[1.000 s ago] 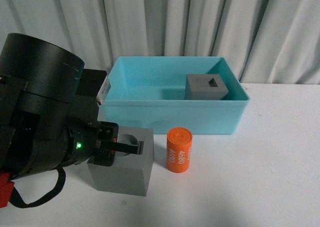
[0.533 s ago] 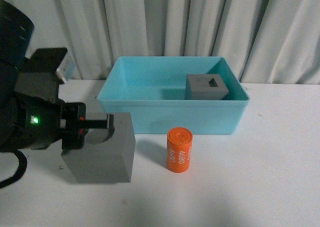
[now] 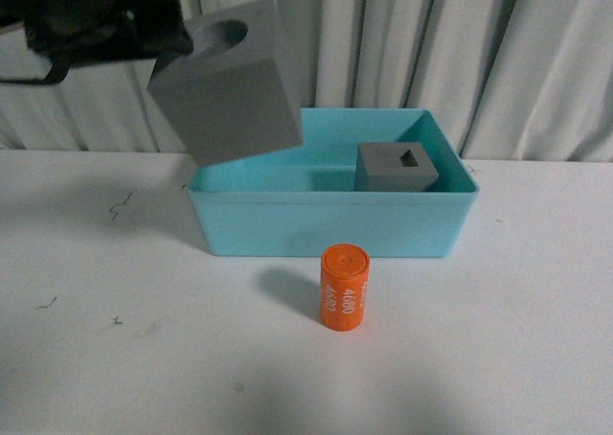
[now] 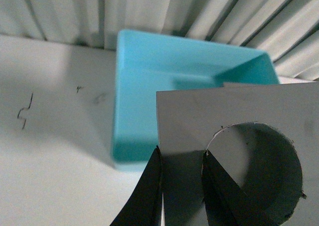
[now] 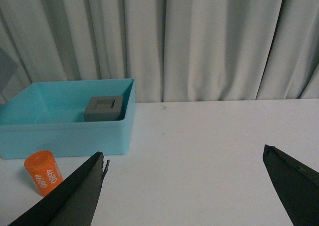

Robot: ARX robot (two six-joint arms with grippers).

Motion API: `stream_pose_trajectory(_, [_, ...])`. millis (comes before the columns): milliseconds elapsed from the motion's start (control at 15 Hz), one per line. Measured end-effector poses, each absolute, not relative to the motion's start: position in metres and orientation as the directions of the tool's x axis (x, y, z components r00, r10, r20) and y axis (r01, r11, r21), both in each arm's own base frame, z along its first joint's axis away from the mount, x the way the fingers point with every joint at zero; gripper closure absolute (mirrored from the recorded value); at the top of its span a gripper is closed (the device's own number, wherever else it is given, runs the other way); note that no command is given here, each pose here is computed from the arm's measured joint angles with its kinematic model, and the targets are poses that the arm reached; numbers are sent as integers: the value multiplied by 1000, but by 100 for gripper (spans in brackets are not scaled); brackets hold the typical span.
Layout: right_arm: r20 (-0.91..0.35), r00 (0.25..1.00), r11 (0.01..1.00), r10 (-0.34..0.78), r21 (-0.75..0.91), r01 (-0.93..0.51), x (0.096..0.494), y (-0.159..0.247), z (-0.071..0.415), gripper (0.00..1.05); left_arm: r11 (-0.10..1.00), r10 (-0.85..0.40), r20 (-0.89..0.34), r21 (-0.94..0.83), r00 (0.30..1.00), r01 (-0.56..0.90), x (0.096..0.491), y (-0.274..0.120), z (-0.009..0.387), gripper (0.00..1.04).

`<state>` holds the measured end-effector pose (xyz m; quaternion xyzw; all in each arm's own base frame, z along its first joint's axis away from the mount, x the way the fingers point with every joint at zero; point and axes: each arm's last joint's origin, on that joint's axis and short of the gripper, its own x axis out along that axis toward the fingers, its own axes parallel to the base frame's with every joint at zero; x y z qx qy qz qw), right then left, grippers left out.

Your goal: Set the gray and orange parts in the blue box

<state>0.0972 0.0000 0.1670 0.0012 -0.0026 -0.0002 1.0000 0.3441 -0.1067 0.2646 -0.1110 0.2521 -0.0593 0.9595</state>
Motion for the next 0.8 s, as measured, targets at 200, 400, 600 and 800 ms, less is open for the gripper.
stream_pose_trajectory(200, [5,1000,1000,0,2,0,97,0,167,6,973,-166,-484,-220,859,64,378,-135,266,88])
stream_pose_trajectory(400, [5,1000,1000,0,2,0,97,0,167,6,980,-141,-502,-195,853,47,410,-153,256,88])
stream_pose_trajectory(600, [5,1000,1000,0,2,0,97,0,167,6,986,-113,-497,-164,860,35,441,-165,247,88])
stream_pose_trajectory(800, [5,1000,1000,0,2,0,97,0,167,6,993,-84,-523,-117,848,26,462,-168,224,88])
